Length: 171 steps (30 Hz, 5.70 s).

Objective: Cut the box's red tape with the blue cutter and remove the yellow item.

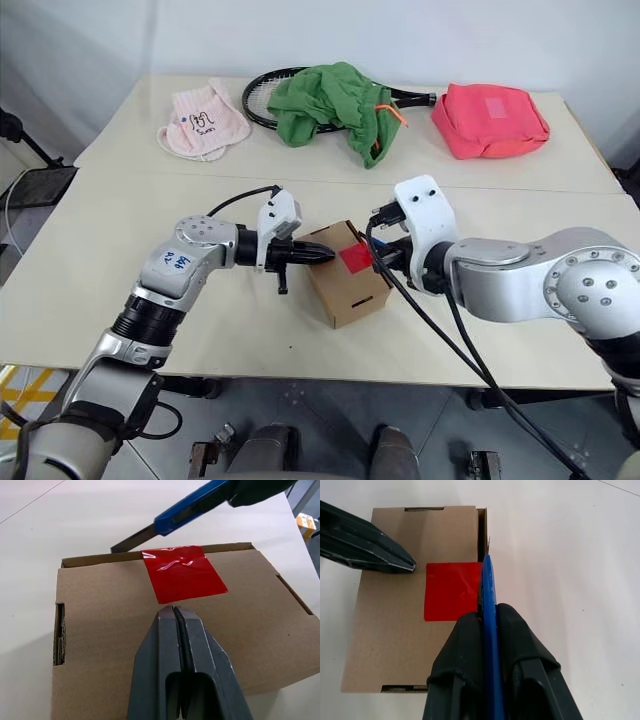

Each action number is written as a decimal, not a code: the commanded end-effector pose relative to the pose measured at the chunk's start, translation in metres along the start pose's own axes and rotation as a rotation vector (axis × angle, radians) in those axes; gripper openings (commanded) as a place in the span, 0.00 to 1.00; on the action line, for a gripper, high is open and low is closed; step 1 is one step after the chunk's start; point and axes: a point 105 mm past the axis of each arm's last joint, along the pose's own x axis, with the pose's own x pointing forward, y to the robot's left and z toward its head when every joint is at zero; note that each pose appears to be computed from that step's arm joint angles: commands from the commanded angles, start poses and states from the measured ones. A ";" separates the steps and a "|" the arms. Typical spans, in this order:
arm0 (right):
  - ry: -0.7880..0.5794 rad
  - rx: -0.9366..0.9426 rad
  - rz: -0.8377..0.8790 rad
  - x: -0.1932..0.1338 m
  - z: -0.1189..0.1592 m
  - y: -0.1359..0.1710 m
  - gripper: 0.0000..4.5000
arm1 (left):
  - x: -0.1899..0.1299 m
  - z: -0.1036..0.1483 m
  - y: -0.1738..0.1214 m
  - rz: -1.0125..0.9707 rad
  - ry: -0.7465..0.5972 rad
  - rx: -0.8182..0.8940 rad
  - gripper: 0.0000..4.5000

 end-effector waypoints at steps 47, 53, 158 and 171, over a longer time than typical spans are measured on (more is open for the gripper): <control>-0.109 -0.008 -0.006 0.000 0.012 -0.002 0.05 | -0.004 -0.016 -0.004 0.007 0.079 -0.020 0.00; -0.166 -0.020 -0.023 -0.007 0.029 -0.007 0.05 | -0.004 -0.017 -0.004 0.002 0.084 -0.022 0.00; 0.541 -0.042 0.277 -0.010 -0.013 -0.019 0.05 | 0.039 -0.040 -0.025 -0.029 0.144 -0.104 0.00; 0.443 -0.007 0.239 0.011 -0.012 -0.014 0.05 | 0.038 -0.042 -0.024 -0.017 0.140 -0.112 0.00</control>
